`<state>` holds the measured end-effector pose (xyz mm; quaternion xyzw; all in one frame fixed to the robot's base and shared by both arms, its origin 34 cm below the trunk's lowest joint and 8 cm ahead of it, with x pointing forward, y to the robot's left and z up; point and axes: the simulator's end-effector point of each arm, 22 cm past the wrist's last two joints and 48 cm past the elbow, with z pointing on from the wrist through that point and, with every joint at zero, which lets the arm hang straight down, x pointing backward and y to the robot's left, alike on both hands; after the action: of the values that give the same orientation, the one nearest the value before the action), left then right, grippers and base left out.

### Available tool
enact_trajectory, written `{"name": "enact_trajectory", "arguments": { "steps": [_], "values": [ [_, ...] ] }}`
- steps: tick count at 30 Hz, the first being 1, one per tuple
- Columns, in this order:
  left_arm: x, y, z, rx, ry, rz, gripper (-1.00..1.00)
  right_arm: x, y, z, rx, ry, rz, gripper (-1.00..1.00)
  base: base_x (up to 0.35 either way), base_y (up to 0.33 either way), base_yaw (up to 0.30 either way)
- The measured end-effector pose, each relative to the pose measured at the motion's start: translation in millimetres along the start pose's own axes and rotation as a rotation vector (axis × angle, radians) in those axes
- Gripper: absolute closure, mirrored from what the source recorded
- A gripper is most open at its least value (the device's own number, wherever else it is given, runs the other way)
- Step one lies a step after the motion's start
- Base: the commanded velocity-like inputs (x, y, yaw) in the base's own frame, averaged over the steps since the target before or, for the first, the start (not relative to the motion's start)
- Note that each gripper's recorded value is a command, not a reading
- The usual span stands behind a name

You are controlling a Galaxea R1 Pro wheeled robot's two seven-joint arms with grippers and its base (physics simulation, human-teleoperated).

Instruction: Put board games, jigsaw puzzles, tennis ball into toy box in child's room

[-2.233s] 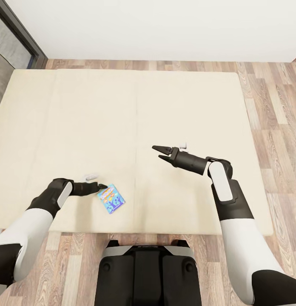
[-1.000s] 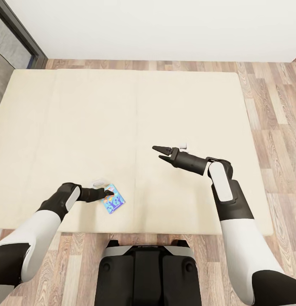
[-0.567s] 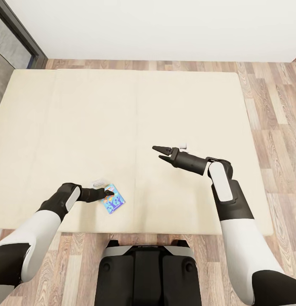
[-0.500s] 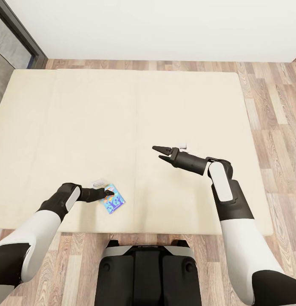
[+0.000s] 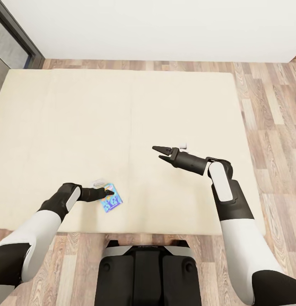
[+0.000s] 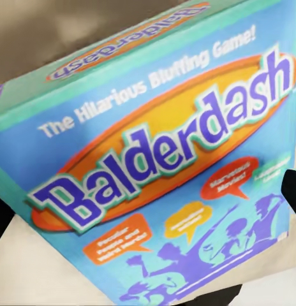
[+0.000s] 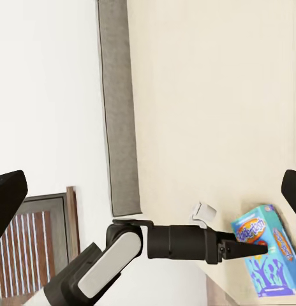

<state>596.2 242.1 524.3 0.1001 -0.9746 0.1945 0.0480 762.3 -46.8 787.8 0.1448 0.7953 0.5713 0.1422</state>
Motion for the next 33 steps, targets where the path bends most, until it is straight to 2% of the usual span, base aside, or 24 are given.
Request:
{"name": "enact_trajectory", "arguments": {
  "steps": [2,12,13,17,25,26,27,28,33],
  "values": [
    [0,7,-1.6,-0.027,0.002,0.023,-1.0,0,1,-0.1,-0.001,0.0,-0.001,-1.0,0.0,-0.22,0.0],
    [-3,19,-6.4,-0.046,-0.004,0.019,-1.0,0,1,0.1,0.0,0.001,-0.001,-1.0,0.0,-0.178,0.0],
    [-3,15,-5.7,-0.03,-0.005,0.006,-1.0,0,1,0.1,-0.001,0.001,-0.001,-1.0,0.0,-0.083,0.0],
    [-3,18,-6.6,-0.045,-0.003,0.021,-1.0,1,1,0.1,0.0,0.001,-0.001,-1.0,0.0,-0.156,0.0],
    [-4,25,-9.8,-0.053,-0.008,0.016,-1.0,1,0,0.2,0.0,0.002,0.0,-1.0,0.0,-0.156,0.0],
    [-5,24,-9.7,-0.044,-0.009,0.006,-1.0,1,0,0.2,-0.001,0.002,0.0,-1.0,0.0,-0.187,0.0],
    [-5,25,-9.9,-0.053,-0.008,0.018,-1.0,1,0,0.2,0.0,0.002,0.0,-1.0,0.0,-0.131,0.0],
    [-5,25,-10.2,-0.046,-0.01,0.007,-1.0,1,0,0.2,0.0,0.002,0.0,-1.0,0.0,-0.105,0.0],
    [-5,30,-11.8,-0.059,-0.009,0.015,-1.0,1,0,0.1,0.0,0.001,0.0,-1.0,0.0,-0.14,0.0]
  ]
}}
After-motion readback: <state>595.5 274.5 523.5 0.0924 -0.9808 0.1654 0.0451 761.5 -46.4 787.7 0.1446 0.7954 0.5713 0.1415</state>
